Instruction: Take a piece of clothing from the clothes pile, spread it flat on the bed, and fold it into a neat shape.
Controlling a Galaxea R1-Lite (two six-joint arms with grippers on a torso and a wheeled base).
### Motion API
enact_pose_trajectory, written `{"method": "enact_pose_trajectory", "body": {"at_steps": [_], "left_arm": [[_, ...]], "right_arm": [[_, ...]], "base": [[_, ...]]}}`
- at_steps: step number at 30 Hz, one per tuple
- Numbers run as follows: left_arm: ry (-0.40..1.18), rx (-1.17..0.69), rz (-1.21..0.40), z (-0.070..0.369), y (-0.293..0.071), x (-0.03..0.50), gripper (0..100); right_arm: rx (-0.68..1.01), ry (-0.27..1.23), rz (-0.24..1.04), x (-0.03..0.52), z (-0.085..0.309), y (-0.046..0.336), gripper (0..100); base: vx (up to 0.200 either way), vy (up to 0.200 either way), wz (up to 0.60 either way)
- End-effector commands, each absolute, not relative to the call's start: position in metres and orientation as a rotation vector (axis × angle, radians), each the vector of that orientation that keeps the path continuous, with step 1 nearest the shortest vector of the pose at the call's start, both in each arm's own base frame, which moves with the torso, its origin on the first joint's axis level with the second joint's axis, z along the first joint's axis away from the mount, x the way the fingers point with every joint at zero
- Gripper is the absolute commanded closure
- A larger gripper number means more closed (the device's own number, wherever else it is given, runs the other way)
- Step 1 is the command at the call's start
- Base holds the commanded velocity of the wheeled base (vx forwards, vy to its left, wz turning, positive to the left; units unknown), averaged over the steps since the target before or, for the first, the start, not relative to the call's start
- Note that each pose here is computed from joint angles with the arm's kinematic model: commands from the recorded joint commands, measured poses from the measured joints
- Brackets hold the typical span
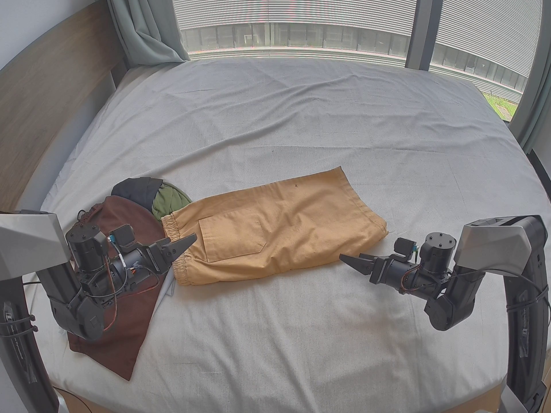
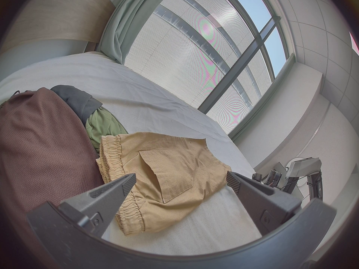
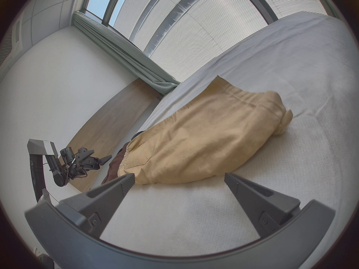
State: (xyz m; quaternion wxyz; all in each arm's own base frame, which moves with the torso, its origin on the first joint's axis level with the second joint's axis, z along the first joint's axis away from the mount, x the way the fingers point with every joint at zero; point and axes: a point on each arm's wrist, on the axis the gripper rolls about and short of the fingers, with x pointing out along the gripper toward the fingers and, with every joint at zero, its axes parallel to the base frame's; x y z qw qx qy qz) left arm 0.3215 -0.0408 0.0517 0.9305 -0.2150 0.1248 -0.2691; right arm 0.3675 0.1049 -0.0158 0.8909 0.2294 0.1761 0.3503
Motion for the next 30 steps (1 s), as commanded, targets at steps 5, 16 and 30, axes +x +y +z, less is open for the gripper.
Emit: {"method": "enact_pose_trajectory", "body": {"at_steps": [5, 16, 30], "left_arm": [[0.254, -0.440, -0.549, 0.052, -0.040, 0.322, 0], [0.252, -0.440, -0.548, 0.052, -0.039, 0.322, 0], [0.254, -0.442, -0.547, 0.051, -0.040, 0.322, 0]], "right_arm": [[0.487, 0.405, 0.721, 0.377, -0.045, 0.109, 0], [0.560, 0.388, 0.713, 0.391, -0.049, 0.144, 0], [0.613, 0.314, 0.730, 0.413, -0.064, 0.184, 0]], "base": [[0.000, 0.000, 0.00], [0.000, 0.000, 0.00], [0.000, 0.000, 0.00]]}}
